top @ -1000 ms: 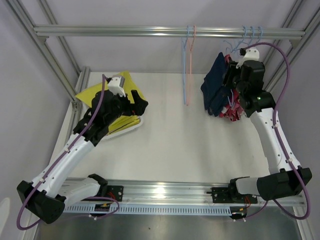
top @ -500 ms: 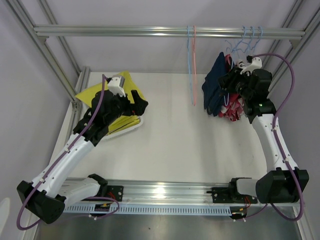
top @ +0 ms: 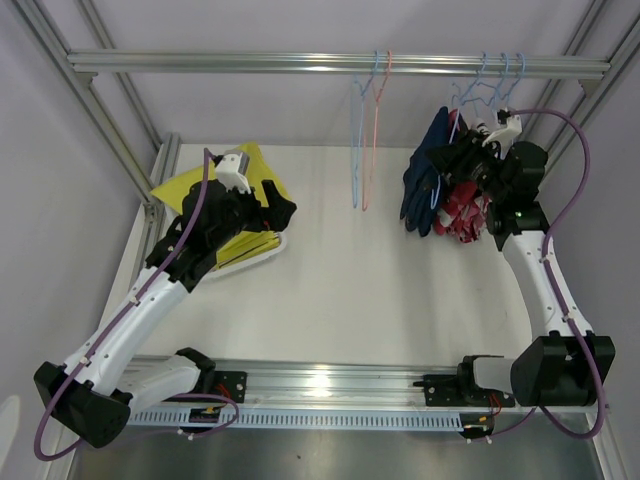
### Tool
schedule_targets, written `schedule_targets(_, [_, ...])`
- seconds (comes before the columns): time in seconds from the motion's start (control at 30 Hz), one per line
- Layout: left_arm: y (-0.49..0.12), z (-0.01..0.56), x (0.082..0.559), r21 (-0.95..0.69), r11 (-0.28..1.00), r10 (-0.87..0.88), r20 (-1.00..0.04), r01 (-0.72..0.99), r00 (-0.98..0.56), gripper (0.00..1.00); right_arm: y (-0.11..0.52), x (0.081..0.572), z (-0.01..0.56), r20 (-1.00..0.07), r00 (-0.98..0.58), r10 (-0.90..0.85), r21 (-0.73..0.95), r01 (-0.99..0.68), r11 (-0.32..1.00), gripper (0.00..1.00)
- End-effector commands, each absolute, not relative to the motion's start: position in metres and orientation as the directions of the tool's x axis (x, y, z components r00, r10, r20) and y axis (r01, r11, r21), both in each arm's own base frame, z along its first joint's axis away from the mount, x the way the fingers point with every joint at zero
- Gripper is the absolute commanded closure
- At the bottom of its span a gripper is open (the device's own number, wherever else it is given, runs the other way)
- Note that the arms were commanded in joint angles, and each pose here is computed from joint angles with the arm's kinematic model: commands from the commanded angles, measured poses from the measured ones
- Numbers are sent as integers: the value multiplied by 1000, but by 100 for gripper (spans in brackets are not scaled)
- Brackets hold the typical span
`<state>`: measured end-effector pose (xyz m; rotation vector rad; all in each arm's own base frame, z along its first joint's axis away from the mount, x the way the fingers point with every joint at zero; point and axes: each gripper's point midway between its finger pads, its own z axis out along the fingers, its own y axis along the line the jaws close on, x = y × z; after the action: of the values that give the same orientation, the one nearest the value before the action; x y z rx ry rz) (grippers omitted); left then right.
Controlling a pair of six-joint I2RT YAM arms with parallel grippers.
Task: Remove the trousers from the hanger
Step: Pick up the hanger from the clothesline.
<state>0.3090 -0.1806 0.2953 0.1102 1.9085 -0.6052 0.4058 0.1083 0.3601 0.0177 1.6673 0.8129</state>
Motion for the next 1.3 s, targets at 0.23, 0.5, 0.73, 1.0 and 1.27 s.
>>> schedule_targets(0.23, [-182, 321, 309, -383, 845, -238, -894, 374, -379, 1, 109, 411, 378, -846, -222, 485, 526, -496, 691, 59])
schedule_targets(0.5, [-181, 320, 309, -386, 843, -240, -893, 374, -380, 0, 111, 417, 377, -839, -221, 497, 534, -508, 676, 64])
schedule_targets(0.73, [-181, 320, 309, -386, 843, -240, -893, 374, -380, 1, 110, 421, 377, -834, -219, 506, 540, -510, 669, 74])
schedule_targets(1.0, [-181, 320, 309, -388, 843, -242, -892, 373, -381, 0, 109, 421, 378, -835, -215, 506, 538, -513, 669, 100])
schedule_targets(1.27, [-182, 321, 309, -392, 839, -244, -891, 378, -383, 1, 108, 412, 399, -840, -172, 514, 519, -530, 671, 100])
